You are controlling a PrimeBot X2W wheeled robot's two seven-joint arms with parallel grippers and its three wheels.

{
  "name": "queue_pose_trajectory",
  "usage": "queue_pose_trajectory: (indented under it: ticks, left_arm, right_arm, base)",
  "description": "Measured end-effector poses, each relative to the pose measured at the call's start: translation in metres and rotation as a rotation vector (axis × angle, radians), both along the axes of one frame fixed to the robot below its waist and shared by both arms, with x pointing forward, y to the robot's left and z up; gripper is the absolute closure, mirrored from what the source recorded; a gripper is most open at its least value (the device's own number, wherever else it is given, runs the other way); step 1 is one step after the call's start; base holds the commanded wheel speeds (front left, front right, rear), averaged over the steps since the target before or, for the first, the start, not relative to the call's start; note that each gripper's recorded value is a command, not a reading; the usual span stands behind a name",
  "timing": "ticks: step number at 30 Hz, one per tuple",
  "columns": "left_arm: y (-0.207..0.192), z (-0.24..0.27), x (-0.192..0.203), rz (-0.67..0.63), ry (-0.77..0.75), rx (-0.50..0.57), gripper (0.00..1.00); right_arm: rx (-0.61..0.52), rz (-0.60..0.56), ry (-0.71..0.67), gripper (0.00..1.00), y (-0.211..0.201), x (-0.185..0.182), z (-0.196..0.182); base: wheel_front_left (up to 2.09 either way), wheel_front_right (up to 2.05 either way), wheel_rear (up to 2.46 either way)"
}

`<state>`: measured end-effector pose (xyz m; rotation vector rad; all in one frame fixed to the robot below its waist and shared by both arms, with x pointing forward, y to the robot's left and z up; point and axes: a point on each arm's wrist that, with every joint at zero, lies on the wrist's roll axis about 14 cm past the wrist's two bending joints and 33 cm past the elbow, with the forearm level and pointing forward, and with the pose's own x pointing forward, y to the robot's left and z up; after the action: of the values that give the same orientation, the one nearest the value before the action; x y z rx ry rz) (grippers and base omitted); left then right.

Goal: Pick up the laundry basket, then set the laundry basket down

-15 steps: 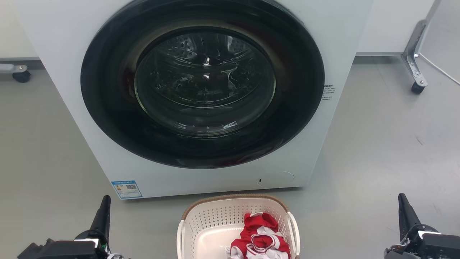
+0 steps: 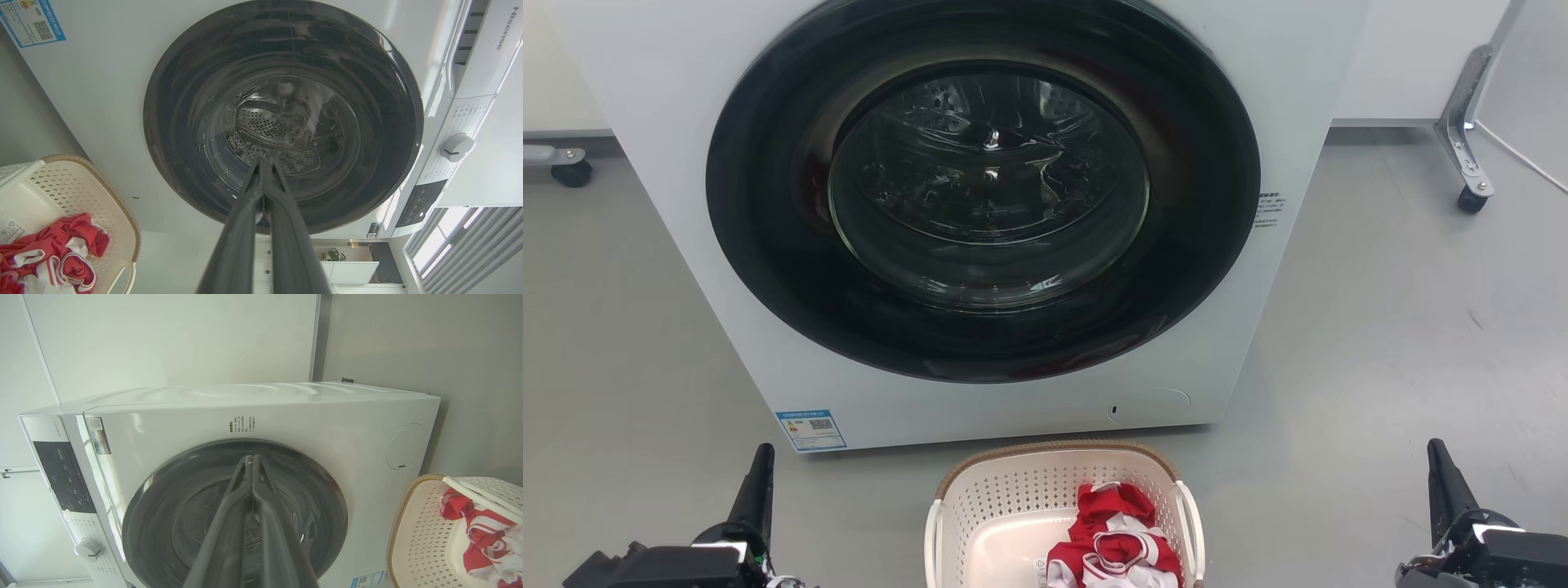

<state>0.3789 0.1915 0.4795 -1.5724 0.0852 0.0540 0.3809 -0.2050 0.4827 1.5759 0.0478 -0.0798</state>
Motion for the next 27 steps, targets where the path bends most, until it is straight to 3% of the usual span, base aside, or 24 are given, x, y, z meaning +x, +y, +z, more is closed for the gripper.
queue_pose_trajectory:
  ticks: [27]
  left_arm:
    - [0.0,0.0,0.0,0.0,0.0,0.0,1.0]
  right_arm:
    - [0.0,0.0,0.0,1.0,0.0,0.0,0.0]
  base:
    - [0.0,0.0,0.0]
